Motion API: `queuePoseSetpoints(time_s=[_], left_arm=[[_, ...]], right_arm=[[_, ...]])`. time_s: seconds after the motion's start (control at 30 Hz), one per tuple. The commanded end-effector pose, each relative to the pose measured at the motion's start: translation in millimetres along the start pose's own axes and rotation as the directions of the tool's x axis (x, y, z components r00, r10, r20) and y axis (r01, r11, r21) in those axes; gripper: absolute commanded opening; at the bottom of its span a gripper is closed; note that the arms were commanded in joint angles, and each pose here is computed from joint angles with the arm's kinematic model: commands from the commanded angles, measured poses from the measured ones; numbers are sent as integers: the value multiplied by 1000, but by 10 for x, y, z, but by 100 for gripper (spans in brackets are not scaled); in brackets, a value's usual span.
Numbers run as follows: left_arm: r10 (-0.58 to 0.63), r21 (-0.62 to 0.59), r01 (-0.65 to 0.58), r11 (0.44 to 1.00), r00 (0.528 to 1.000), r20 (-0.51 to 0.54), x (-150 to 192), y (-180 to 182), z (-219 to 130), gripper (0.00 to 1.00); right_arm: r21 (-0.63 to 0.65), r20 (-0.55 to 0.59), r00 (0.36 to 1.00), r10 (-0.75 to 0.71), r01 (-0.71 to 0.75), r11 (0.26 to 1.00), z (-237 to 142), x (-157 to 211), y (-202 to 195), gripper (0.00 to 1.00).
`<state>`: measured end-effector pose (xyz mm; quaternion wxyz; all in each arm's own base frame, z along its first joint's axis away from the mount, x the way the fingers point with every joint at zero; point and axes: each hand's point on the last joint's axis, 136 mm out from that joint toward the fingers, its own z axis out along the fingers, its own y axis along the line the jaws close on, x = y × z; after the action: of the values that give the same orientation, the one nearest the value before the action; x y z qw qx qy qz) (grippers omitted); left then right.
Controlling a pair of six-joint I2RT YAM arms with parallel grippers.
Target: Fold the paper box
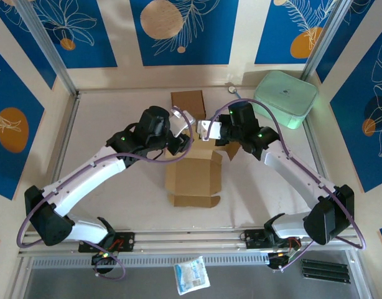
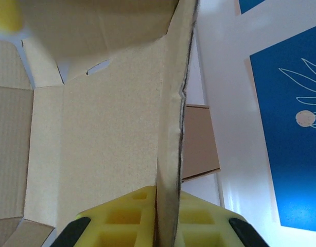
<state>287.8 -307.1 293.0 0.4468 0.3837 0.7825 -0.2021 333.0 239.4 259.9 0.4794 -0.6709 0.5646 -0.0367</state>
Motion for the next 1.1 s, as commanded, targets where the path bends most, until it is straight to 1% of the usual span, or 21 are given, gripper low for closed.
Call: queuePoseSetpoints(time_s=[0.0, 0.07, 0.17, 0.23, 0.4, 0.47, 0.53, 0.6, 0.67, 0.73, 0.77, 0.8, 0.87, 0.93, 1.0, 1.07], left_arm=[[-181, 166, 160, 973, 976, 119, -258, -269, 12, 57], [-241, 179, 215, 960, 961, 137, -261, -262, 47, 61], [-303, 173, 280, 944, 945, 122, -225, -193, 82, 64], [-331, 170, 309, 936, 936, 122, -238, -144, 44, 65], [-406, 160, 380, 911, 896, 183, -357, 90, -284, 71], [-425, 128, 407, 904, 886, 185, -354, 215, -428, 73], [-452, 74, 446, 892, 876, 170, -282, 374, -531, 73], [-503, 0, 509, 861, 850, 157, -183, 586, -626, 73], [-570, -71, 583, 810, 809, 142, -38, 808, -694, 73], [-632, -99, 645, 758, 764, 132, 81, 956, -722, 72], [-654, -92, 665, 741, 747, 122, 123, 987, -716, 72], [-668, -80, 676, 732, 736, 107, 154, 988, -696, 72], [-688, -36, 691, 722, 723, 68, 182, 924, -650, 68], [-692, 51, 690, 722, 722, 20, 189, 779, -568, 62], [-706, 80, 705, 705, 708, -15, 316, 679, -472, 58], [-701, 79, 703, 707, 711, -51, 484, 567, -381, 55]], right_arm=[[68, -21, 999, 43, -41, 997, 9, -13, -144, 9], [83, -27, 998, 55, -52, 995, 21, 1, -166, 8], [81, -21, 998, 64, -62, 995, 22, -2, -147, 8], [81, -29, 997, 67, -64, 995, 24, 27, -136, 8], [88, -52, 994, 93, -88, 992, -7, 128, -150, 8], [92, -53, 994, 96, -91, 992, -31, 149, -158, 8], [97, -54, 994, 97, -91, 991, -57, 161, -161, 8], [103, -60, 994, 94, -88, 991, -69, 174, -168, 8], [114, -68, 993, 91, -83, 990, -86, 185, -179, 8], [128, -78, 993, 89, -78, 989, -91, 202, -194, 8], [135, -84, 993, 88, -76, 988, -97, 213, -203, 8], [137, -93, 992, 86, -72, 988, -91, 227, -205, 8], [147, -114, 990, 83, -66, 987, -91, 259, -224, 8], [161, -139, 986, 88, -65, 985, -87, 301, -256, 8], [171, -157, 983, 93, -66, 983, -83, 336, -280, 8], [172, -167, 981, 95, -66, 983, -71, 359, -280, 8]])
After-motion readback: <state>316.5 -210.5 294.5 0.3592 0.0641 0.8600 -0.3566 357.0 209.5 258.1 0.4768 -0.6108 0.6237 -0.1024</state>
